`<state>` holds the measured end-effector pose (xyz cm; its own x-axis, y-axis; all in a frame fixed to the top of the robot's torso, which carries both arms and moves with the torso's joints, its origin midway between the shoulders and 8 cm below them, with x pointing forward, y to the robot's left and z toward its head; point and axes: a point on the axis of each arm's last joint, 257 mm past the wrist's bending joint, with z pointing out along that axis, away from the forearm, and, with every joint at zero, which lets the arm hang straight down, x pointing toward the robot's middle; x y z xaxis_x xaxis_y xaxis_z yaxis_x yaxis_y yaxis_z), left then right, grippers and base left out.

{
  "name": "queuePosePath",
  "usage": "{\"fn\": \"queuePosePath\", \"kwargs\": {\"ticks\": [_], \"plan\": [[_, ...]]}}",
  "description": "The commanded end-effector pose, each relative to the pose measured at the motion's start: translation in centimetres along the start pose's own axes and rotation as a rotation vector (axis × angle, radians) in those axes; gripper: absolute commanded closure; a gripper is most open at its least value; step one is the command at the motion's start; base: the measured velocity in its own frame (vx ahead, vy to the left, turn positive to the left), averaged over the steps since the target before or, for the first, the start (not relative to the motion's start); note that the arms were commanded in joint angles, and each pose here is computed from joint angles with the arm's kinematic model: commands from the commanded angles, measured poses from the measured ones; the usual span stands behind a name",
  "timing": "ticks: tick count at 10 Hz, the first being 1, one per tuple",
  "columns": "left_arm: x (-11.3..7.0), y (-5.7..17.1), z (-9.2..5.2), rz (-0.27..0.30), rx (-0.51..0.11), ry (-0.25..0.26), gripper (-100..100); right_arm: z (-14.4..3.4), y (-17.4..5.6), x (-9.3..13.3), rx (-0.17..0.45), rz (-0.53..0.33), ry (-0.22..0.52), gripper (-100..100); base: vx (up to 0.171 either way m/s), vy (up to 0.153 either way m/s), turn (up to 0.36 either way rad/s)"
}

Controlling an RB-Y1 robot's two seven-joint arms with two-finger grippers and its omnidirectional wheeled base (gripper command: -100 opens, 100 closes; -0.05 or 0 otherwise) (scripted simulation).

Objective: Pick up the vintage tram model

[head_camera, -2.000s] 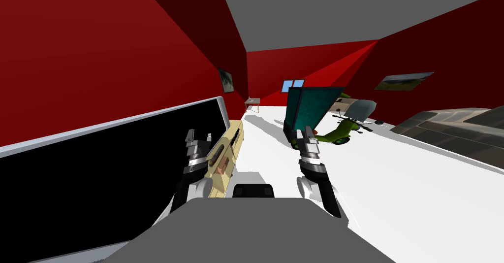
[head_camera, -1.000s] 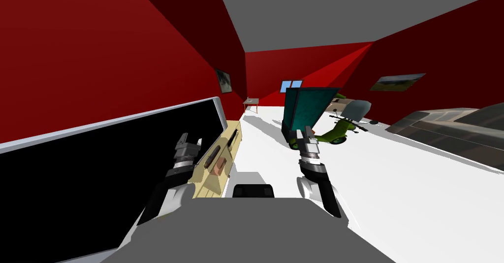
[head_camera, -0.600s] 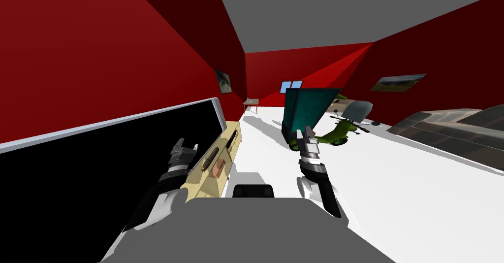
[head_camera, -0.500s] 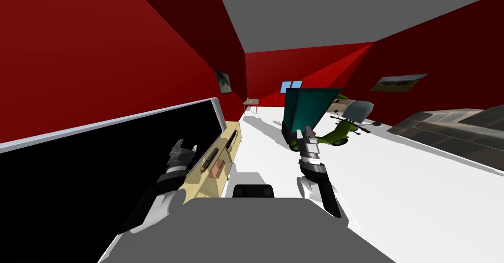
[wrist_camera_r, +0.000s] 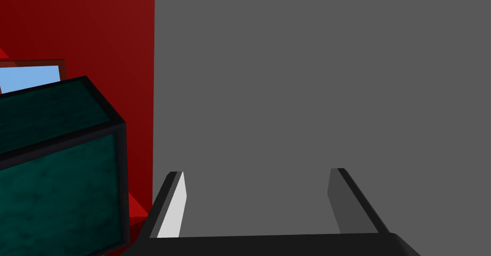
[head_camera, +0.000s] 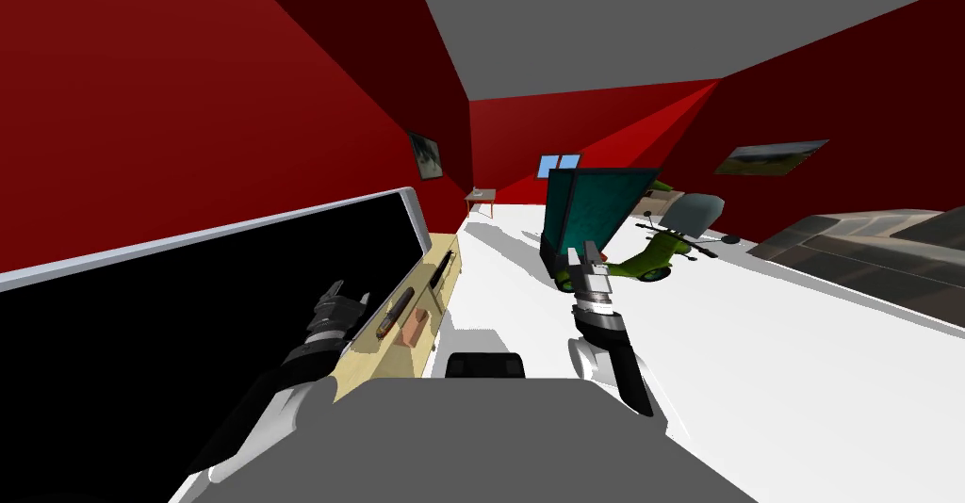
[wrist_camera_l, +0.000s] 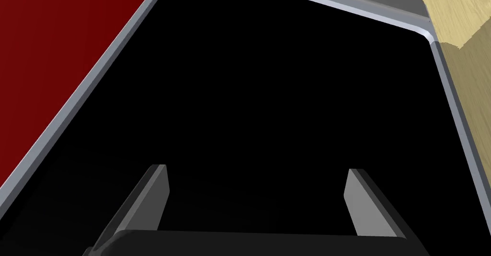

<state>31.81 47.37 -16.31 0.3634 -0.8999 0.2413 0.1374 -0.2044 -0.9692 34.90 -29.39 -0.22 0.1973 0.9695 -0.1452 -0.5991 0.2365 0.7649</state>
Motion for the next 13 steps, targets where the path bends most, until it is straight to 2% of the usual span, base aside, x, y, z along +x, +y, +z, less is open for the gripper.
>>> {"fn": "queuePosePath", "kwargs": {"ticks": [1, 2, 3, 4, 5, 6, 7, 8, 9, 10, 11, 12, 13], "plan": [[-0.9, 0.7, 0.1, -0.008, -0.036, -0.019, -100, 0.0, 0.0, 0.0, 0.0, 0.0, 0.0, 0, 0.08, -0.029, 0.018], [-3.0, 1.8, -0.6, -0.023, -0.077, -0.057, -100, 0.0, 0.0, 0.0, 0.0, 0.0, 0.0, 0, 0.117, -0.031, 0.011], [-3.0, 2.4, -0.7, -0.024, -0.102, -0.059, -100, 0.0, 0.0, 0.0, 0.0, 0.0, 0.0, 0, 0.094, -0.018, 0.011], [-5.2, 3.8, -1.5, -0.04, -0.155, -0.098, -100, 0.0, 0.0, 0.0, 0.0, 0.0, 0.0, 0, 0.11, -0.02, 0.013], [-5.2, 4.2, -1.6, -0.041, -0.17, -0.099, -100, 0.0, 0.0, 0.0, 0.0, 0.0, 0.0, 0, 0.091, -0.018, 0.013], [-7.3, 5.6, -2.7, -0.059, -0.225, -0.14, -100, 0.0, 0.0, 0.0, 0.0, 0.0, 0.0, 0, 0.114, -0.029, 0.015], [-7.3, 6.0, -2.8, -0.06, -0.239, -0.14, -100, 0.0, 0.0, 0.0, 0.0, 0.0, 0.0, 0, 0.1, -0.015, 0.014], [-9.4, 7.4, -4.1, -0.079, -0.294, -0.181, -100, 0.0, 0.0, 0.0, 0.0, 0.0, 0.0, 0, 0.125, -0.009, 0.012], [-9.3, 7.7, -4.2, -0.08, -0.308, -0.182, -100, 0.0, 0.0, 0.0, 0.0, 0.0, 0.0, 0, 0.119, -0.011, 0.011], [-11.3, 9.2, -5.8, -0.101, -0.368, -0.223, -100, 0.0, 0.0, 0.0, 0.0, 0.0, 0.0, 0, 0.148, -0.009, 0.016], [-11.3, 9.5, -5.9, -0.103, -0.376, -0.223, -100, 0.0, 0.0, 0.0, 0.0, 0.0, 0.0, 0, 0.113, -0.003, 0.014], [-13.3, 10.6, -7.5, -0.124, -0.422, -0.265, -100, 0.0, 0.0, 0.0, 0.0, 0.0, 0.0, 0, 0.116, -0.021, 0.012], [-13.2, 11.1, -7.7, -0.127, -0.444, -0.265, -100, 0.0, 0.0, 0.0, 0.0, 0.0, 0.0, 0, 0.112, -0.02, 0.015]]}}
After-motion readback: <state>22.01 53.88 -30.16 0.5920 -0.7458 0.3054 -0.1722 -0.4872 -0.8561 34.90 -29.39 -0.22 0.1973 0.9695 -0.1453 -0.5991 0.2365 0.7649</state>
